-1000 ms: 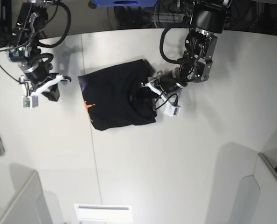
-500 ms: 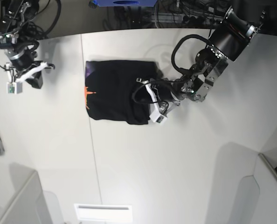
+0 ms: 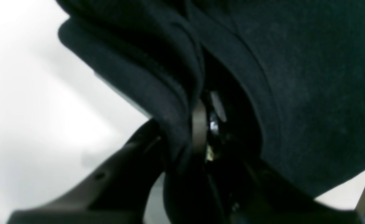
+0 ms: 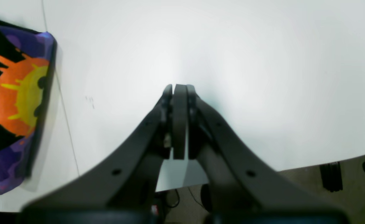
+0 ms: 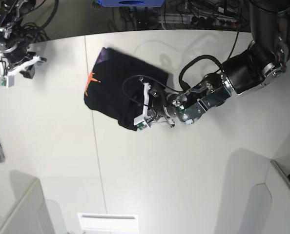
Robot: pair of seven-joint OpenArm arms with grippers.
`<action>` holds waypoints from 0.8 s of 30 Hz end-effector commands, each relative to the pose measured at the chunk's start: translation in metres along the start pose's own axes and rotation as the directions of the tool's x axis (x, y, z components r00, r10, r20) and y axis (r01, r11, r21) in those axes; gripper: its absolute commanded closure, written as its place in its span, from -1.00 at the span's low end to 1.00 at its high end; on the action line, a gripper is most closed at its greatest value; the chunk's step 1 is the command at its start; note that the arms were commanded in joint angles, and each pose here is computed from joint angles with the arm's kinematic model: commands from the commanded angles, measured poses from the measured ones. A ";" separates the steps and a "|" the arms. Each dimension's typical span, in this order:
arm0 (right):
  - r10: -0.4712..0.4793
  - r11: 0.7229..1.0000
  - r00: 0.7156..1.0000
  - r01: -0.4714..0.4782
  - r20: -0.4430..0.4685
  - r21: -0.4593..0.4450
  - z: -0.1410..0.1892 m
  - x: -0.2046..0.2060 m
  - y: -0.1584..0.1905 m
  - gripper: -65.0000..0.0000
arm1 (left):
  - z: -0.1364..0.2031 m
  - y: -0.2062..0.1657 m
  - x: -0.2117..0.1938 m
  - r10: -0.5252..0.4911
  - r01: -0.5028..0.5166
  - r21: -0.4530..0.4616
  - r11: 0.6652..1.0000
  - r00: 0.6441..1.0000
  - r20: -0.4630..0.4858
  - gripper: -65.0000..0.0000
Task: Fold the T-shirt properly
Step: 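Push and square the folded shirt bundle with the left gripper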
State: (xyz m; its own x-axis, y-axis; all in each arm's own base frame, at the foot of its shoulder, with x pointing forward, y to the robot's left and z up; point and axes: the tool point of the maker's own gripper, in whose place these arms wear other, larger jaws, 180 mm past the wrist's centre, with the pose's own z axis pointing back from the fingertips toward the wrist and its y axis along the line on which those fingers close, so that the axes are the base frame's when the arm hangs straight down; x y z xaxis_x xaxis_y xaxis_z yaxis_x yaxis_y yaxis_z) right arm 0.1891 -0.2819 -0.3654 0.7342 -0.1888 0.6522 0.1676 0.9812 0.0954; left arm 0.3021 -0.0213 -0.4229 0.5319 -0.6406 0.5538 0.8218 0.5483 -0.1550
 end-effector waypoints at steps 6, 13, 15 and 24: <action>-0.026 1.000 1.000 0.026 -0.001 0.002 0.003 -0.005 0.003 1.00 | 0.007 0.009 0.012 -0.193 0.195 0.024 0.980 0.978 -0.074 1.00; -0.072 0.997 0.997 0.072 -0.025 0.006 0.004 -0.023 0.009 1.00 | 0.017 0.023 0.049 -0.342 0.347 0.089 0.934 0.937 -0.068 1.00; -0.091 0.996 0.995 0.091 -0.031 -0.001 0.006 -0.028 0.008 1.00 | 0.019 0.022 0.057 -0.433 0.438 0.125 0.890 0.899 -0.065 1.00; -0.149 0.988 0.987 0.147 -0.056 -0.039 0.014 -0.049 0.001 1.00 | 0.004 -0.024 0.012 -0.808 0.814 -0.018 0.581 0.574 -0.135 1.00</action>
State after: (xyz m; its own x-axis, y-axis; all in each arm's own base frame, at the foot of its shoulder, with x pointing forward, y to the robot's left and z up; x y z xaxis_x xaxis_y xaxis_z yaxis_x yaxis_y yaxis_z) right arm 0.1418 -0.2684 -0.3925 0.7508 -0.3402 0.5661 0.3021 0.9391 0.1637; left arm 0.2829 -0.0373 -0.4173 -0.3324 -0.8866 0.3216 0.9135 -0.2178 0.3436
